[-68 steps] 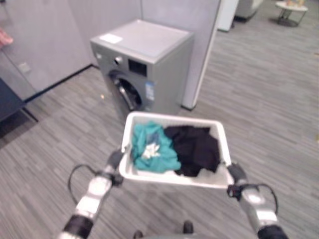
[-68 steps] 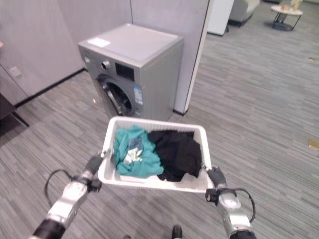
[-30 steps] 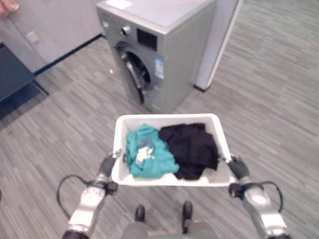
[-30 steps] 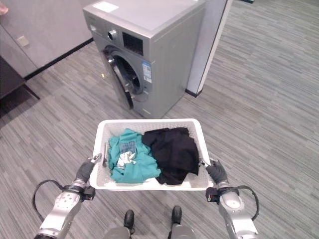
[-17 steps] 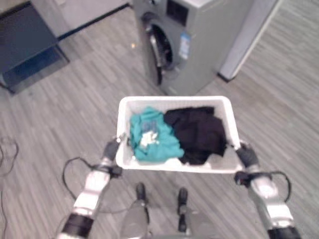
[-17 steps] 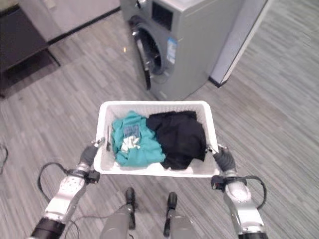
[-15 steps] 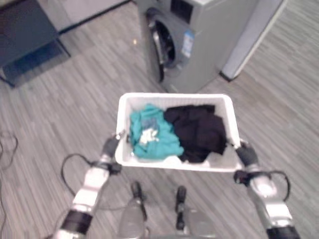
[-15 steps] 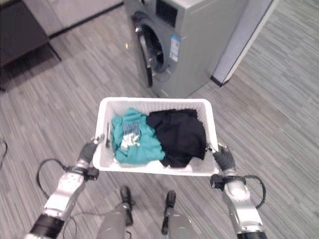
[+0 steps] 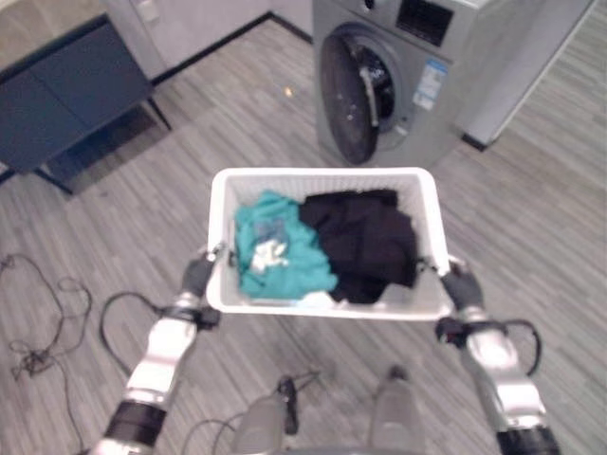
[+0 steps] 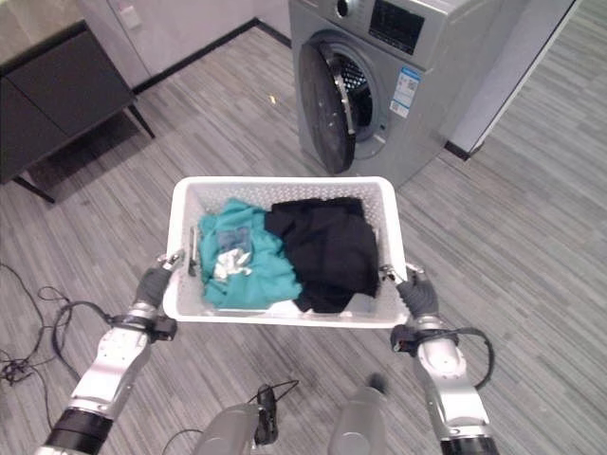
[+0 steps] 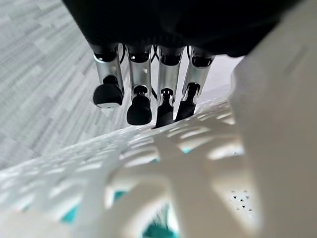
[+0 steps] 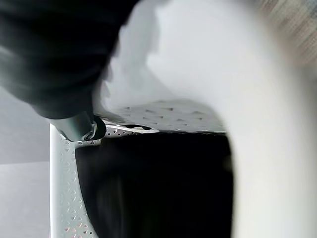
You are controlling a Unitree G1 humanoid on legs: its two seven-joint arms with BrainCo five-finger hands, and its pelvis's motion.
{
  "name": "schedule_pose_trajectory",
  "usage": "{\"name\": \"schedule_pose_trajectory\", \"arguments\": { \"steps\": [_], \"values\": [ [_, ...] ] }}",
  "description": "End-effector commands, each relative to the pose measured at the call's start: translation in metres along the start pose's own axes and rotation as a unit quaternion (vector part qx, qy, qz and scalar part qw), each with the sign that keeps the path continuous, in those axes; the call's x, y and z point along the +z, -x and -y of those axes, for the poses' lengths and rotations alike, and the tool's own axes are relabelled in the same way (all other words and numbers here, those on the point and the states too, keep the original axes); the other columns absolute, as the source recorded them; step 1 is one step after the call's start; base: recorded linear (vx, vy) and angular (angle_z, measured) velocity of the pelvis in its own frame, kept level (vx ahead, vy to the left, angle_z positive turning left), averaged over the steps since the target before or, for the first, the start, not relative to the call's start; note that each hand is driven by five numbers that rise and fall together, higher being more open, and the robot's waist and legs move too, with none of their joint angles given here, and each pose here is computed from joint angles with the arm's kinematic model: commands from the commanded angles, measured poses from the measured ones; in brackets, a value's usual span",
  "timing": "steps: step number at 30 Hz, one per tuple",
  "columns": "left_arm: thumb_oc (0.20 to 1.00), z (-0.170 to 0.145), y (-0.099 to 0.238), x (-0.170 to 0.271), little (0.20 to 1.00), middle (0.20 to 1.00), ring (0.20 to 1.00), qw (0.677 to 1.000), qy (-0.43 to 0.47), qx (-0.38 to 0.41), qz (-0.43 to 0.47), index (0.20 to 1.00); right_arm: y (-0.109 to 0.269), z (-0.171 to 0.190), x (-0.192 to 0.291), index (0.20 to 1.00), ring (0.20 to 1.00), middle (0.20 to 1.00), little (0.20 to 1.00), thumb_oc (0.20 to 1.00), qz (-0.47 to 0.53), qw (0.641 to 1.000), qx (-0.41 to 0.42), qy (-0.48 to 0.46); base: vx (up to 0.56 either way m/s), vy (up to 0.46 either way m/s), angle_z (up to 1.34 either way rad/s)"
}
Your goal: Grab the laundry basket,head to the washer,open it,put in the laundry and shut it.
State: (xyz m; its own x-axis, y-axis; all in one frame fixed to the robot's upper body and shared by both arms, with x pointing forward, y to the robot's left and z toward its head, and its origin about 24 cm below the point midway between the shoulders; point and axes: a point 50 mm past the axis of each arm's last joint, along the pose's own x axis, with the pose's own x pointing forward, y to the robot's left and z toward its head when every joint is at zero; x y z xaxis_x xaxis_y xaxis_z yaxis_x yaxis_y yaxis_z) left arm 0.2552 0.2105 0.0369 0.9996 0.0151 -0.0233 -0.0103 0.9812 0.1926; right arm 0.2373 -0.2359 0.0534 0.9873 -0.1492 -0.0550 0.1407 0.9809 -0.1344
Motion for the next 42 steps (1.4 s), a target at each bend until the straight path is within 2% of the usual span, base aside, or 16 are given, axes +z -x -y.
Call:
{"name": "schedule_pose_trajectory", "arguments": {
  "steps": [1, 8, 15, 21, 25, 30, 38, 42],
  "values": [
    [0.200, -0.075, 0.003, 0.014, 0.200, 0.200, 0.200, 0.982, 0.039, 0.182, 0.019, 0.200, 0.000, 0.033, 0.055, 0.200, 0.200, 0.200, 0.200, 0.200, 0.165, 0.980, -0.066, -0.085, 0.22, 0.208, 0.15],
    [0.200, -0.050, -0.016, 0.027, 0.200, 0.200, 0.200, 0.990, 0.029, 0.132, 0.046, 0.200, 0.017, 0.056, 0.059, 0.200, 0.200, 0.200, 0.200, 0.200, 0.186, 0.974, -0.115, -0.061, 0.41, 0.066, 0.56],
    [0.200, -0.035, -0.013, 0.017, 0.200, 0.200, 0.200, 0.991, 0.057, 0.114, 0.030, 0.200, 0.024, 0.061, 0.061, 0.200, 0.200, 0.200, 0.200, 0.200, 0.192, 0.972, -0.127, -0.052, 0.36, -0.085, 0.46],
    [0.200, -0.043, -0.008, 0.013, 0.200, 0.200, 0.200, 0.988, 0.063, 0.137, 0.020, 0.200, 0.018, 0.056, 0.063, 0.200, 0.200, 0.200, 0.200, 0.200, 0.197, 0.970, -0.133, -0.056, 0.19, -0.079, -0.62],
    [0.200, -0.057, 0.005, 0.004, 0.200, 0.200, 0.200, 0.984, 0.061, 0.169, 0.001, 0.200, 0.012, 0.041, 0.055, 0.200, 0.200, 0.200, 0.200, 0.200, 0.172, 0.978, -0.101, -0.058, 0.32, 0.186, -0.92],
    [0.200, -0.070, 0.014, -0.002, 0.200, 0.200, 0.200, 0.975, 0.066, 0.213, -0.006, 0.200, 0.009, 0.031, 0.050, 0.200, 0.200, 0.200, 0.200, 0.200, 0.160, 0.981, -0.080, -0.075, 0.30, 0.240, -1.44],
    [0.200, -0.063, 0.005, 0.002, 0.200, 0.200, 0.200, 0.978, 0.066, 0.197, 0.004, 0.200, 0.015, 0.031, 0.047, 0.200, 0.200, 0.200, 0.200, 0.200, 0.152, 0.982, -0.077, -0.087, 0.16, 0.354, -0.72],
    [0.200, -0.082, 0.008, 0.012, 0.200, 0.200, 0.200, 0.972, 0.055, 0.229, 0.025, 0.200, 0.006, 0.018, 0.056, 0.200, 0.200, 0.200, 0.200, 0.200, 0.172, 0.979, -0.062, -0.096, 0.05, 0.348, -0.70]
  ]
}}
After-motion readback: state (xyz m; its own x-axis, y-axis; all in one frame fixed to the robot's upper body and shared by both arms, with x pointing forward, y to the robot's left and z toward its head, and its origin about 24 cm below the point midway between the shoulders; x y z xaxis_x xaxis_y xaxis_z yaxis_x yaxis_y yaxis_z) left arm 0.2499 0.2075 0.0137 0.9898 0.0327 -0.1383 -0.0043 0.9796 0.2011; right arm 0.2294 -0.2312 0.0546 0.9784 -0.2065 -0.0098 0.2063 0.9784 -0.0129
